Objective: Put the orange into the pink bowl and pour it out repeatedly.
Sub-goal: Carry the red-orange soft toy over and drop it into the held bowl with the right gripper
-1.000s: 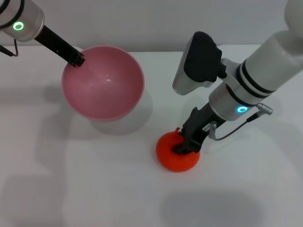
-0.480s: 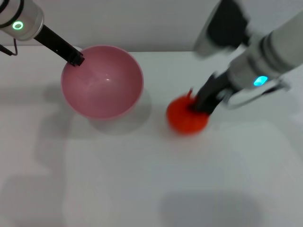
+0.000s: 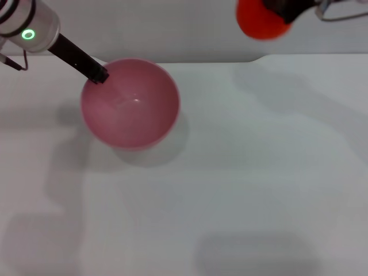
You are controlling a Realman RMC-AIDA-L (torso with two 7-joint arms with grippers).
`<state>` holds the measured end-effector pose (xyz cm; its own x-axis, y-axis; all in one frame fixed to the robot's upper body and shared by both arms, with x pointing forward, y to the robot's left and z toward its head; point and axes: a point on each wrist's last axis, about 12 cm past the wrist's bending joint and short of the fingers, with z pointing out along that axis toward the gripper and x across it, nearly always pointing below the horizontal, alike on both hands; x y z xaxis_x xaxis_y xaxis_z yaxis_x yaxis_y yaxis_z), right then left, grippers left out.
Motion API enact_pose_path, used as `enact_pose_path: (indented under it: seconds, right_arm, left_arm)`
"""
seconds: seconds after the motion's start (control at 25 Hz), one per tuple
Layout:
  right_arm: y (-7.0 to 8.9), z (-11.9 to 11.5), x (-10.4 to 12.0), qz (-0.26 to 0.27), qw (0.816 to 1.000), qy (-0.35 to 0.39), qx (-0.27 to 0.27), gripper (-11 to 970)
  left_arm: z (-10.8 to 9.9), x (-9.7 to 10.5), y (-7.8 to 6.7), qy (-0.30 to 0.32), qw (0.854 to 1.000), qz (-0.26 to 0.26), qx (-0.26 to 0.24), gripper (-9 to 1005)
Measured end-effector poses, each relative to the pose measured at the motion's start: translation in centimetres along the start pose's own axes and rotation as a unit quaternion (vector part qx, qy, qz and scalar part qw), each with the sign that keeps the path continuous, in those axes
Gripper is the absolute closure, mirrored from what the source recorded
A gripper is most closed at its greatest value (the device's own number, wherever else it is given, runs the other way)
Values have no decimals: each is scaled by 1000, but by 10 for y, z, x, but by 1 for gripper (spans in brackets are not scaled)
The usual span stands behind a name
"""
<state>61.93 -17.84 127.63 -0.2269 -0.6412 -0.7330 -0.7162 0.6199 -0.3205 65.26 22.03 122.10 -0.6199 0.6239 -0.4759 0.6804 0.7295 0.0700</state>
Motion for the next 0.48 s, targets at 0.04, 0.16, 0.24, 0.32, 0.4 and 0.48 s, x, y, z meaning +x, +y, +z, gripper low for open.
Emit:
enact_pose_path:
  seconds: [0.04, 0.16, 0.24, 0.32, 0.4, 0.48]
  right_arm:
    - [4, -5, -7, -7, 1000, -13, -8, 903]
    - [20, -17, -25, -25, 997, -55, -51, 904]
    - [31, -20, -31, -39, 993, -75, -83, 899]
    - [41, -17, -34, -51, 990, -79, -107, 895]
    - [50, -10, -33, -60, 988, -72, -125, 890]
    - [57, -2, -31, -66, 986, -63, -138, 885]
  left_arm:
    - [0, 0, 0, 0, 1000, 0, 0, 953]
    - [6, -4, -10, -1, 1000, 9, 11, 953]
    - [7, -8, -15, -3, 1000, 14, 15, 953]
    - [8, -10, -18, -3, 1000, 19, 16, 953]
    - [9, -14, -21, -4, 1000, 25, 18, 953]
    - [11, -20, -26, -5, 999, 36, 17, 953]
